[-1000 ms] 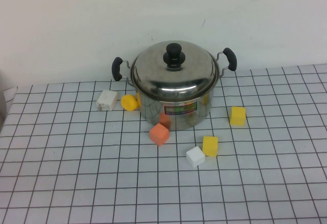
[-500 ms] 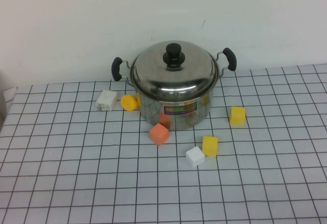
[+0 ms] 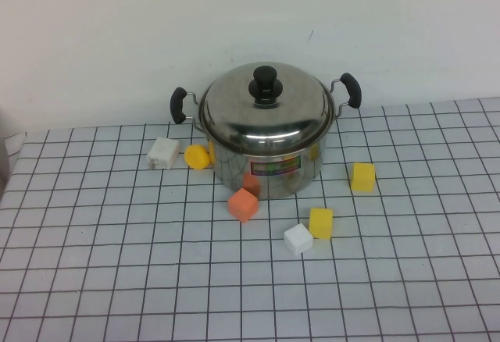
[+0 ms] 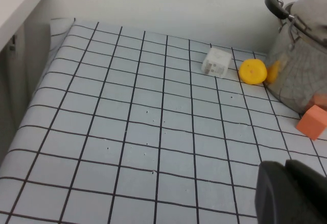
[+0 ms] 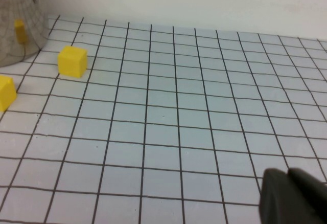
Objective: Cover the pot
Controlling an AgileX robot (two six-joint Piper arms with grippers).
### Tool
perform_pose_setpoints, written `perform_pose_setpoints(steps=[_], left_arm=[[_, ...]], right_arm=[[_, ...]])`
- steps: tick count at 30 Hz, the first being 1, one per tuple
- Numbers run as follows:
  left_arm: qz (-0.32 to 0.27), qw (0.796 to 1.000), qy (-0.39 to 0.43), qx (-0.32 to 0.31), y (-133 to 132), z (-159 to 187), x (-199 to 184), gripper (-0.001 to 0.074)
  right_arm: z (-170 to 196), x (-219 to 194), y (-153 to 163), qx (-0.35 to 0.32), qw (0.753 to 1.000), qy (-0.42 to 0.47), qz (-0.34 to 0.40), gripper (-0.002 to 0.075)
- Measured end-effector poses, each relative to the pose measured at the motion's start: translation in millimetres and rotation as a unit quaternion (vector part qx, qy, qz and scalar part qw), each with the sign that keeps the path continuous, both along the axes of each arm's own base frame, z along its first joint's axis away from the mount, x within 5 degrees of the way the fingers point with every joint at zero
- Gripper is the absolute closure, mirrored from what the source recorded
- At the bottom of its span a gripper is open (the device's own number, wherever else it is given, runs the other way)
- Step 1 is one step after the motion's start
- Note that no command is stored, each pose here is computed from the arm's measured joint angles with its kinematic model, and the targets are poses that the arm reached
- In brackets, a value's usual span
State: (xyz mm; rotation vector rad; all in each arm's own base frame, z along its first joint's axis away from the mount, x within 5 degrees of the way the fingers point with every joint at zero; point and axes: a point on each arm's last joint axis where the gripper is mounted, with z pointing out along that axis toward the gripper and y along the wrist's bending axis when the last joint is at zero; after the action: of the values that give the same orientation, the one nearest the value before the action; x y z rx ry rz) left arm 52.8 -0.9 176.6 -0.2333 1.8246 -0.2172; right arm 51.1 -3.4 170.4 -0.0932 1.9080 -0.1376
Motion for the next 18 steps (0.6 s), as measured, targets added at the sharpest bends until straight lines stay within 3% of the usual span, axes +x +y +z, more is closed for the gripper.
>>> perform_pose_setpoints(steps=[18], left_arm=[[-0.005, 1.000, 0.000, 0.000, -0.8, 0.0, 0.0, 0.0735]], right_arm=[[0.0, 0.0, 0.0, 0.000, 1.000, 0.000, 0.000, 0.0717]])
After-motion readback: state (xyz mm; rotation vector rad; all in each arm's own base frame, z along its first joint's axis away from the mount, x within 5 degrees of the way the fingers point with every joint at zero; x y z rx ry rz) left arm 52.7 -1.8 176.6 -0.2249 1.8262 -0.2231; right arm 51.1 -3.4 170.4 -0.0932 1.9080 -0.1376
